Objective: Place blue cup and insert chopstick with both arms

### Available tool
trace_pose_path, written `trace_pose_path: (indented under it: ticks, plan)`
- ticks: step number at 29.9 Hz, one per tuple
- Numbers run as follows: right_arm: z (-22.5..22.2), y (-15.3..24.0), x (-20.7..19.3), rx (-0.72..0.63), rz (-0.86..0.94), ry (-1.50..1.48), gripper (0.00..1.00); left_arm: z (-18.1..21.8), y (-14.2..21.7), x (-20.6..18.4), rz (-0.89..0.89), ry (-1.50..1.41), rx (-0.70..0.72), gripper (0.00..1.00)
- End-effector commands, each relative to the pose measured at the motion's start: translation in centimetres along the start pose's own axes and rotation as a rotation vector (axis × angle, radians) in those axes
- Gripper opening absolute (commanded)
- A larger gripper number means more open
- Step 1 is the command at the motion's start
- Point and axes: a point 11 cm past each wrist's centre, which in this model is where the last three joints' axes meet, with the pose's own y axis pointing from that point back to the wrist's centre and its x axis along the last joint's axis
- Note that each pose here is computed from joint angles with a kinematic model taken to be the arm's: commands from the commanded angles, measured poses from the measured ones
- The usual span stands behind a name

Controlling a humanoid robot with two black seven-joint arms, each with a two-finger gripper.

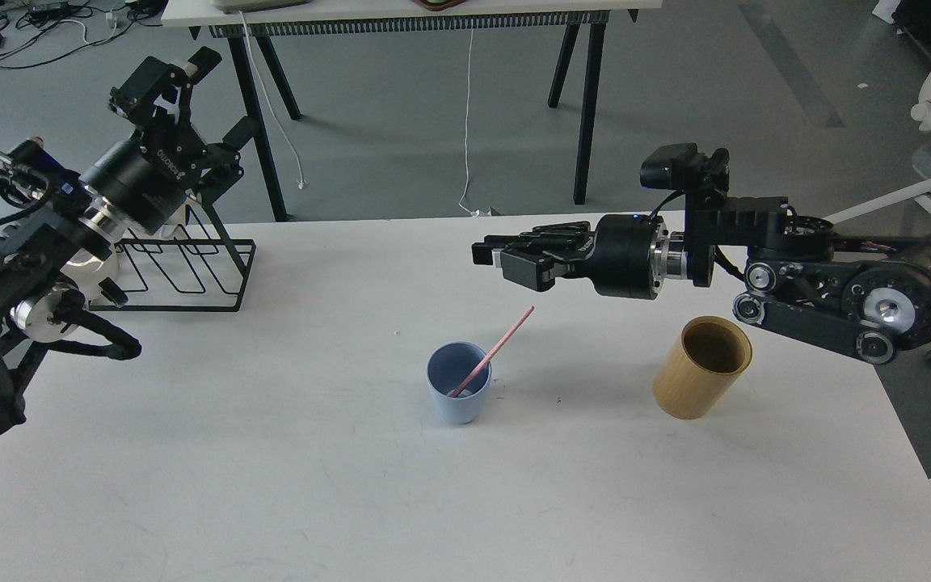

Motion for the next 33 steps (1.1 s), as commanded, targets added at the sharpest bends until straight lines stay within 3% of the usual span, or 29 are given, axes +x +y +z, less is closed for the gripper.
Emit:
trace_pose_path:
  ticks: [1, 4, 10, 21, 28, 33]
  plan:
    - [0.1, 0.4, 2.2, -0.002, 0.101, -0.057, 0.87, 0.0, 0.0, 0.0, 0.0, 0.001, 0.0, 0.99]
    - [0.5, 0.9, 3.6, 0.011, 0.24, -0.234, 0.95, 0.0, -0.1, -0.1, -0.001, 0.003, -0.004, 0.99]
    - [2.2, 3.5, 5.3, 0.025, 0.487, -0.503, 0.97, 0.4, -0.8, -0.5, -0.004, 0.019, -0.029, 0.99]
    - [6.8, 9.6, 4.5, 0.125, 0.971, -1.131, 0.99, 0.1, -0.3, -0.2, 0.008, 0.023, -0.023, 0.99]
    - [6.5, 11.9, 3.9, 0.379, 0.953, -1.328, 0.99, 0.0, -0.2, -0.1, 0.01, 0.024, -0.02, 0.99]
    - [6.1, 12.8, 3.6, 0.464, 0.882, -1.344, 0.99, 0.1, -0.1, 0.0, 0.011, 0.021, -0.019, 0.99]
